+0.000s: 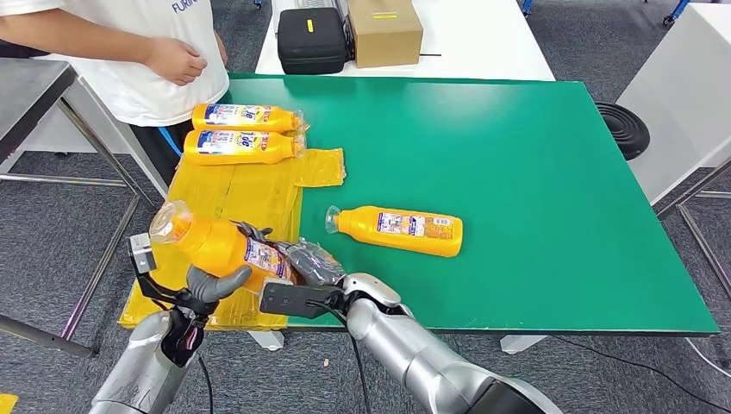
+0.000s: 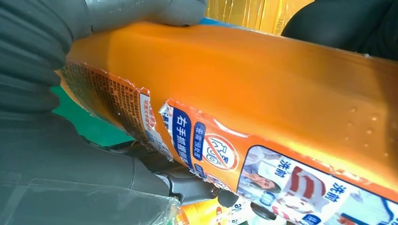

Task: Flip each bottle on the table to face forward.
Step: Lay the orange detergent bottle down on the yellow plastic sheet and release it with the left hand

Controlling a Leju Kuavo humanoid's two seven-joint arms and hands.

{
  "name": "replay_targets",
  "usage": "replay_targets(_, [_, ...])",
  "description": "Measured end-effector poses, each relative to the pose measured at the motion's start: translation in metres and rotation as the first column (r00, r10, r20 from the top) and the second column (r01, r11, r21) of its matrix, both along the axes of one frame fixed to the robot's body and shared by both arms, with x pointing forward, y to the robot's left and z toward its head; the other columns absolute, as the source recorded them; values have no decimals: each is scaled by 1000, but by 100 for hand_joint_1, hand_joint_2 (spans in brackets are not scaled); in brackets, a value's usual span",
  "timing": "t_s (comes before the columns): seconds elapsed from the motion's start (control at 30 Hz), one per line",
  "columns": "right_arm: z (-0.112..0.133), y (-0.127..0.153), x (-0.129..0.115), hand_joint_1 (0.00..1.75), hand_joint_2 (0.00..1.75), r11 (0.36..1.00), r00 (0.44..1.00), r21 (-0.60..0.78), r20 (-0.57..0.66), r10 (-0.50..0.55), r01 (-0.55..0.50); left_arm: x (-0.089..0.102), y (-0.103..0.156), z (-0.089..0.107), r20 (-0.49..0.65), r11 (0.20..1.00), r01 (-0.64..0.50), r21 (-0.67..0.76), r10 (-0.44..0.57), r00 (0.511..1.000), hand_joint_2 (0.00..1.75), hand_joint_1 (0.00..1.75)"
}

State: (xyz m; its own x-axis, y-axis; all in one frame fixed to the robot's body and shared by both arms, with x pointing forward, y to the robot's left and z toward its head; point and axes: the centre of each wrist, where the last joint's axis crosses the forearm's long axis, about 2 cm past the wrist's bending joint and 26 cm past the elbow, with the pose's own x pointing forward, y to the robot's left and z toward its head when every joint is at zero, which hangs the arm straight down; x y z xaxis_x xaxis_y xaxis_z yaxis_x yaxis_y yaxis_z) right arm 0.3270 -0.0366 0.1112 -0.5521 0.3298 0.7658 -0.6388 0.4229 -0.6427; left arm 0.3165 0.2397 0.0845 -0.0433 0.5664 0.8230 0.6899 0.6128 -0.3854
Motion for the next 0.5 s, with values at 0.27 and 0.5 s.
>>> replay_targets(0.27, [1,2,0,11,175,1000,1000,-3,0,9,-9,-2,3,1,13,1000,-10,-2,10,1000,175,175])
replay_targets(0.5, [1,2,0,0,0,999,1000,-45,30,-3,5,0,6,3,32,999,-31,42,30,999,175,175])
